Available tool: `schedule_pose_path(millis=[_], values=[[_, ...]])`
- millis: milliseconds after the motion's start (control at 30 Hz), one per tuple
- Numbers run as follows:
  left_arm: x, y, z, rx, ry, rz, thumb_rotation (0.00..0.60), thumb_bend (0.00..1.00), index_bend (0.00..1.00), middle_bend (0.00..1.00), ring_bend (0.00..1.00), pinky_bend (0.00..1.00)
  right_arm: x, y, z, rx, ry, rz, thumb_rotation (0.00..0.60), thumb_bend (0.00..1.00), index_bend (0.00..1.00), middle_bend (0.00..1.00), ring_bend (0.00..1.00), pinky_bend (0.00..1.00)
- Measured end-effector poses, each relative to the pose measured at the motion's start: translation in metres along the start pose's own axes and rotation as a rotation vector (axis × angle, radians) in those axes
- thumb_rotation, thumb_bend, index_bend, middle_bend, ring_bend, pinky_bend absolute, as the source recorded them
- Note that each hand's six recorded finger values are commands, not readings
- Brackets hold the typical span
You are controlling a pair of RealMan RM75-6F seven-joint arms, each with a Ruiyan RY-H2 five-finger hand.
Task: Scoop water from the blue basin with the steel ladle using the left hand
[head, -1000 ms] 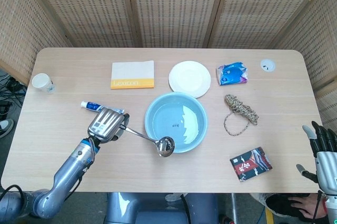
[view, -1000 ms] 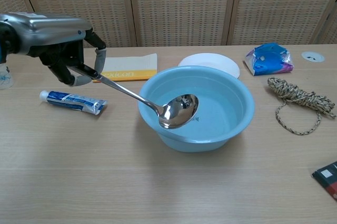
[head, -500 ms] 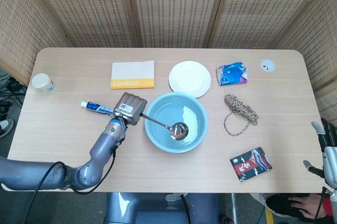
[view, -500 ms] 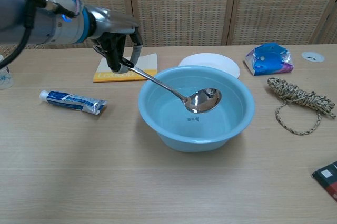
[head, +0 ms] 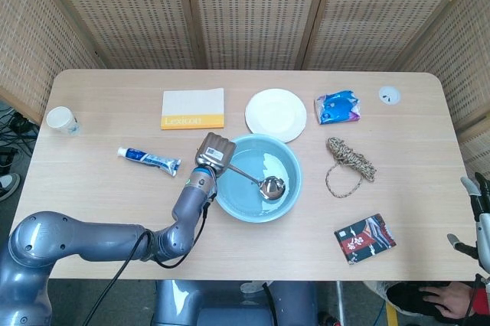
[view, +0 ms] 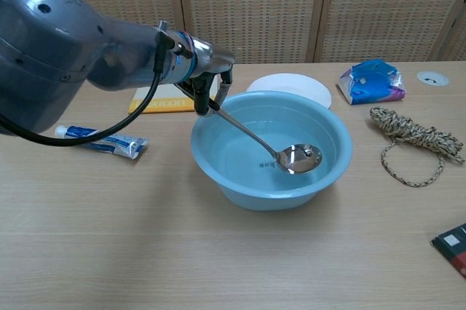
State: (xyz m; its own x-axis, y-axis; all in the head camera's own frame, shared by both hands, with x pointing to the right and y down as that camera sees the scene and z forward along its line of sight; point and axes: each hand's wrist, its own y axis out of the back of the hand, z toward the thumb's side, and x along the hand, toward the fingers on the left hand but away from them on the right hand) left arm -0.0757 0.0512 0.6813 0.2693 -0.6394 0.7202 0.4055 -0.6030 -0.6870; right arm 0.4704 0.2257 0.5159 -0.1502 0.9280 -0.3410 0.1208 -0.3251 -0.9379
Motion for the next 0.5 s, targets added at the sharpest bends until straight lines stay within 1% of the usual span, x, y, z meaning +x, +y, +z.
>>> schedule_pose_path(millis=[167, 300, 500], values=[[0.006, -0.005, 0.006, 0.040, 0.012, -0.008, 0.600, 0.49, 1.00, 0.98, 1.00, 1.00, 0.000, 0.002, -0.001, -0.003, -0.003, -0.005, 0.600, 0.00, 0.00, 0.00, 0.00, 0.00], [0.009, -0.006, 0.007, 0.062, 0.020, -0.014, 0.600, 0.53, 1.00, 0.98, 1.00, 1.00, 0.000, 0.001, -0.002, -0.005, -0.004, -0.003, 0.600, 0.00, 0.00, 0.00, 0.00, 0.00], [0.013, -0.007, 0.009, 0.106, 0.031, -0.011, 0.600, 0.53, 1.00, 0.98, 1.00, 1.00, -0.001, 0.001, -0.001, -0.007, -0.001, 0.000, 0.600, 0.00, 0.00, 0.00, 0.00, 0.00]])
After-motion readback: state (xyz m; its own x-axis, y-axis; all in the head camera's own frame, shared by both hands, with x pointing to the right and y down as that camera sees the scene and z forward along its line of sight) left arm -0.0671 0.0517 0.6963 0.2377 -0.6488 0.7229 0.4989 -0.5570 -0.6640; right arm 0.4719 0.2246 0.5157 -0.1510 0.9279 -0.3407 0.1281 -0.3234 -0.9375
